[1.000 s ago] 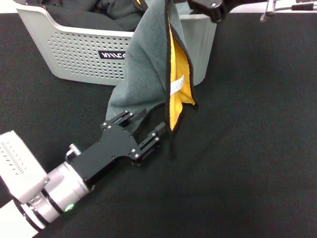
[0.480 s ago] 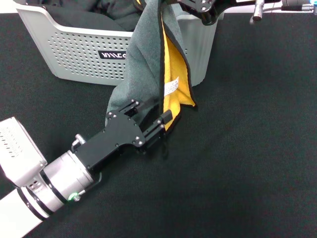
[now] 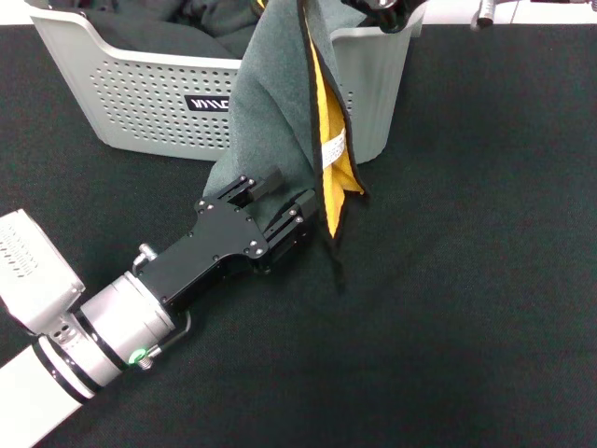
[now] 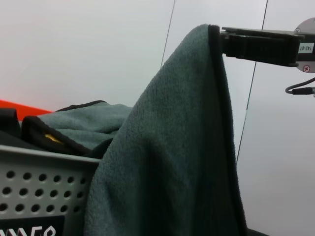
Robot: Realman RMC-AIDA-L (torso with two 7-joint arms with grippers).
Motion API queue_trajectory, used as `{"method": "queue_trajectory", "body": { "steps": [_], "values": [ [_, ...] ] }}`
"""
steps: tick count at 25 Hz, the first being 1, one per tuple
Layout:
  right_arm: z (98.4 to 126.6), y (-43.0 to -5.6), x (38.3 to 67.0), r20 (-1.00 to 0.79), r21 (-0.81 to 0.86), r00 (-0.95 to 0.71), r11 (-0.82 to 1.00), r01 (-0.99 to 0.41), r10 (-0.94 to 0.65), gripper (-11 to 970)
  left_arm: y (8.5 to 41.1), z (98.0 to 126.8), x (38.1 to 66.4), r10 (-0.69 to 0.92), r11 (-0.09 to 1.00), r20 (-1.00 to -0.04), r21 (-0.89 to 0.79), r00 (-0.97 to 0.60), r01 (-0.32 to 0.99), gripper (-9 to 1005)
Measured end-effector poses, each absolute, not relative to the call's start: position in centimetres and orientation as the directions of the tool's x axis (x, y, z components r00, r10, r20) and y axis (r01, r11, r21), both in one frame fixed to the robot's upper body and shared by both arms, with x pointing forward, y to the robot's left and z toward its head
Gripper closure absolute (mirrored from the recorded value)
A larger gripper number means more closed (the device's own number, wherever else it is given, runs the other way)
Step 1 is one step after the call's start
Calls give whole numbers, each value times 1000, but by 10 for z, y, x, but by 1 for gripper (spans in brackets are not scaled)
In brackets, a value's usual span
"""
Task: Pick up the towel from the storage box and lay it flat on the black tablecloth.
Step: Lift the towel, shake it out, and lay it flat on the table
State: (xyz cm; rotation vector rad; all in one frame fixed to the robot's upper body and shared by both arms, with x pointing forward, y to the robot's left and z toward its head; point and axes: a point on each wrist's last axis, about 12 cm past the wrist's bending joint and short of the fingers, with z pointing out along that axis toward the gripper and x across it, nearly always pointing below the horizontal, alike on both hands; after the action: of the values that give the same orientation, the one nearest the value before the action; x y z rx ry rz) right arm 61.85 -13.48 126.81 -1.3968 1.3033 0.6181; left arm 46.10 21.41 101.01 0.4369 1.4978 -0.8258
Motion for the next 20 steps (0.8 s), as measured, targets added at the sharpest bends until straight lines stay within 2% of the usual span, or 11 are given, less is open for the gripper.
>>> {"method": "queue_trajectory", "body": {
  "steps": [5,13,20],
  "values": [
    [1264,-126,620,-881,-370,284,177,-912,-378,947,214,1012,461,-249,651,-958,-276,-144,708,475],
    [1240,-99,620,-858,-404,296,195,-894,-420,948,227,1018,453,-319,637,-941,-299,-110,710,480],
    [1244,-85,613,-860,-426,344,162,-890,-376,948,228,1010,457,-270,668,-951,-298,-151,682,485]
  ]
}}
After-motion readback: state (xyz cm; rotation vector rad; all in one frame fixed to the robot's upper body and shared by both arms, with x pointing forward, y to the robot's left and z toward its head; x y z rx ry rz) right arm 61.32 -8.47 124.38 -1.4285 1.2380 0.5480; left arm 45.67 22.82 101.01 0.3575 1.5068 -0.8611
